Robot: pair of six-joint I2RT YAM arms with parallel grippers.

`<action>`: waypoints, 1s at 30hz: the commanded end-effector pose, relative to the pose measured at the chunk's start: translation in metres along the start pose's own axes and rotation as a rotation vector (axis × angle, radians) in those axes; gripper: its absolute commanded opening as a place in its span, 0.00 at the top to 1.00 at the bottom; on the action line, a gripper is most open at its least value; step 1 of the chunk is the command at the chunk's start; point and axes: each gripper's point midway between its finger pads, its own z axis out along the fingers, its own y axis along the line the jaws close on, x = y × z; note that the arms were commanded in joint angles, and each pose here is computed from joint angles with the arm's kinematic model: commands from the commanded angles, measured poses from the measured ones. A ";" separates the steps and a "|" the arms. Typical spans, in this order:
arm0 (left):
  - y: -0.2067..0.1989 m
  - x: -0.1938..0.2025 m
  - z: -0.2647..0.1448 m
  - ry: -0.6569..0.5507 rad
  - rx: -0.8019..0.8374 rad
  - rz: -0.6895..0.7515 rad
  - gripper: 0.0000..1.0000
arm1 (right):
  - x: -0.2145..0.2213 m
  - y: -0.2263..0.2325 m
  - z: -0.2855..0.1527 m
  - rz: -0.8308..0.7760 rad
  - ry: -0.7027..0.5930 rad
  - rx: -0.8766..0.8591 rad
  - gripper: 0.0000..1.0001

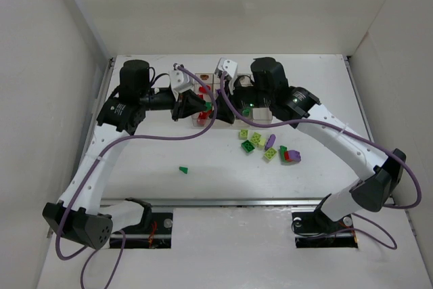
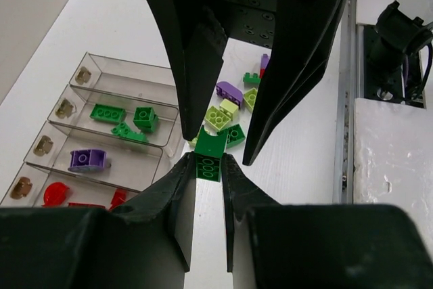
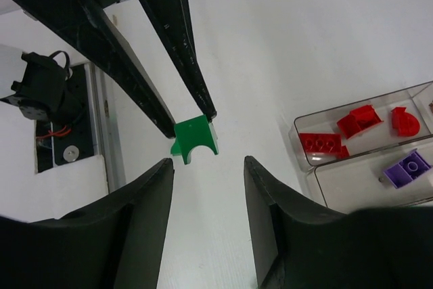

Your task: Sort the legos into containers by color

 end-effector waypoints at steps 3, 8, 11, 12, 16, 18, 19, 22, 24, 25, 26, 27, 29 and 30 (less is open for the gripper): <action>-0.012 -0.010 -0.003 -0.040 0.028 0.017 1.00 | -0.037 0.002 0.001 -0.065 -0.109 -0.013 0.50; -0.015 -0.005 -0.003 -0.035 0.030 0.010 1.00 | -0.044 0.004 0.000 -0.066 -0.127 -0.020 0.50; -0.015 -0.004 -0.003 -0.031 0.032 0.011 1.00 | -0.046 0.002 0.000 -0.071 -0.134 -0.010 0.51; -0.015 -0.004 -0.003 -0.031 0.032 0.020 1.00 | -0.050 0.002 -0.002 -0.075 -0.142 -0.009 0.53; -0.017 -0.005 -0.001 -0.032 0.041 0.022 1.00 | -0.050 0.003 0.001 -0.075 -0.142 -0.020 0.63; -0.019 -0.003 -0.002 -0.032 0.041 0.022 1.00 | -0.047 0.001 0.004 -0.061 -0.134 -0.021 0.74; -0.019 -0.003 -0.002 -0.032 0.041 0.022 1.00 | -0.051 0.002 0.003 -0.066 -0.141 -0.020 0.76; -0.019 -0.003 -0.002 -0.032 0.041 0.022 1.00 | -0.051 0.001 0.003 -0.066 -0.141 -0.019 0.80; -0.018 -0.003 -0.002 -0.028 0.032 0.022 1.00 | -0.051 0.000 0.003 -0.065 -0.141 -0.010 0.89; -0.018 -0.003 -0.002 -0.028 0.032 0.022 1.00 | -0.051 0.000 0.003 -0.056 -0.141 -0.010 0.93; -0.018 -0.003 -0.002 -0.028 0.032 0.022 1.00 | -0.051 0.001 0.001 -0.060 -0.147 -0.010 0.97; -0.018 0.001 -0.001 -0.023 0.034 0.013 1.00 | -0.051 0.000 0.001 -0.049 -0.146 0.000 1.00; -0.013 0.002 -0.002 -0.016 0.007 0.021 0.72 | -0.053 0.000 -0.003 -0.050 -0.170 0.014 1.00; -0.015 0.003 -0.002 -0.016 0.007 0.007 0.61 | -0.051 -0.003 -0.001 -0.050 -0.171 0.030 1.00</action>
